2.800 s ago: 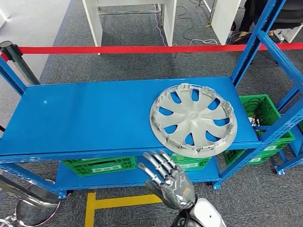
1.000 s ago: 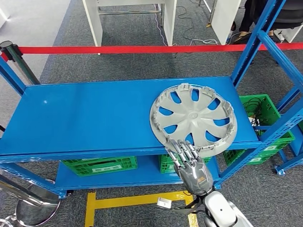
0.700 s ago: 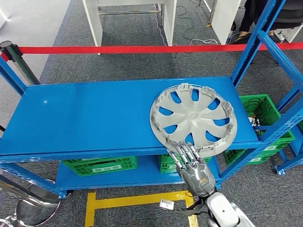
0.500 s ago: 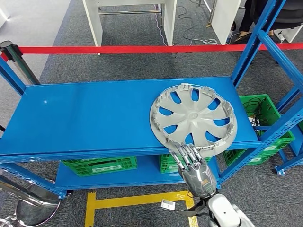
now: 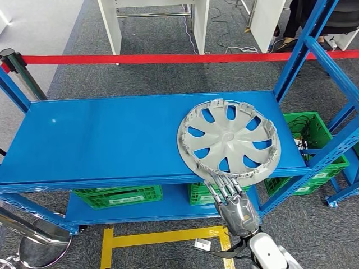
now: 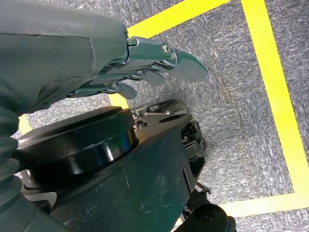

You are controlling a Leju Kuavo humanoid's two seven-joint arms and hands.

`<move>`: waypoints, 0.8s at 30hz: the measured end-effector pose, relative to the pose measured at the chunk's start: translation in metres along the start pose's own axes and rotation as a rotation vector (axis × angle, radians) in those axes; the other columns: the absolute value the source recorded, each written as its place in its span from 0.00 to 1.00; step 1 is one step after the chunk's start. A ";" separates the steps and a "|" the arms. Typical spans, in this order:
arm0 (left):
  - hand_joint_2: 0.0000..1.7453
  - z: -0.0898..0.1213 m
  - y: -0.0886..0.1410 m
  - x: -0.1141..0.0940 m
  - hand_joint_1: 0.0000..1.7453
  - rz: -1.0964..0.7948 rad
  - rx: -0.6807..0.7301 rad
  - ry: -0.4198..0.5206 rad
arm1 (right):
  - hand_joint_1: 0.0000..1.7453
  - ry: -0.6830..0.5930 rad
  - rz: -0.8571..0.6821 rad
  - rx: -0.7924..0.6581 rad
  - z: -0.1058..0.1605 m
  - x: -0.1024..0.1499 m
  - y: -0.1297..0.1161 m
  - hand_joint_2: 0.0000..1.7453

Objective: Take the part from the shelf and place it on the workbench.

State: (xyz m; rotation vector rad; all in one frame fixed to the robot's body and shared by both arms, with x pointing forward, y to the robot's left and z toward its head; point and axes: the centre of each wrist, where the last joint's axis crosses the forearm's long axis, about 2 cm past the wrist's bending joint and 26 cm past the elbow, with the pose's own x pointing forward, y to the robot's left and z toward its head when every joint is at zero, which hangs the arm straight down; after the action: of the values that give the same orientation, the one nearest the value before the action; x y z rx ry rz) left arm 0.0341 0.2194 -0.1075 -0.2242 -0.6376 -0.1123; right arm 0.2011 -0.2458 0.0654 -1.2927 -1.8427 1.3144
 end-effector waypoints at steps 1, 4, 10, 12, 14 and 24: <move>1.00 0.000 0.000 0.000 0.00 0.000 -0.001 0.000 | 0.00 0.000 0.003 0.004 0.000 -0.001 0.001 1.00; 1.00 0.000 0.000 0.000 0.00 0.000 -0.001 0.000 | 0.00 -0.001 0.015 0.018 -0.002 -0.005 0.005 1.00; 1.00 0.000 0.000 0.000 0.00 -0.002 -0.002 0.002 | 0.00 0.003 0.034 0.040 -0.005 -0.012 0.013 1.00; 1.00 0.000 0.000 0.000 0.00 -0.002 -0.002 0.002 | 0.00 0.006 0.042 0.046 -0.006 -0.014 0.015 1.00; 1.00 0.000 0.000 0.000 0.00 -0.003 -0.002 0.002 | 0.00 0.009 0.052 0.052 -0.007 -0.017 0.017 1.00; 1.00 0.000 0.000 0.000 0.00 -0.003 -0.003 0.002 | 0.00 0.021 0.073 0.080 -0.008 -0.025 0.023 1.00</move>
State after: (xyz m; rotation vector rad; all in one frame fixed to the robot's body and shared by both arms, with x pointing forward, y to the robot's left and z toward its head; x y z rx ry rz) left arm 0.0342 0.2193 -0.1075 -0.2256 -0.6361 -0.1166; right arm 0.2269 -0.2637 0.0497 -1.3377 -1.7256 1.3927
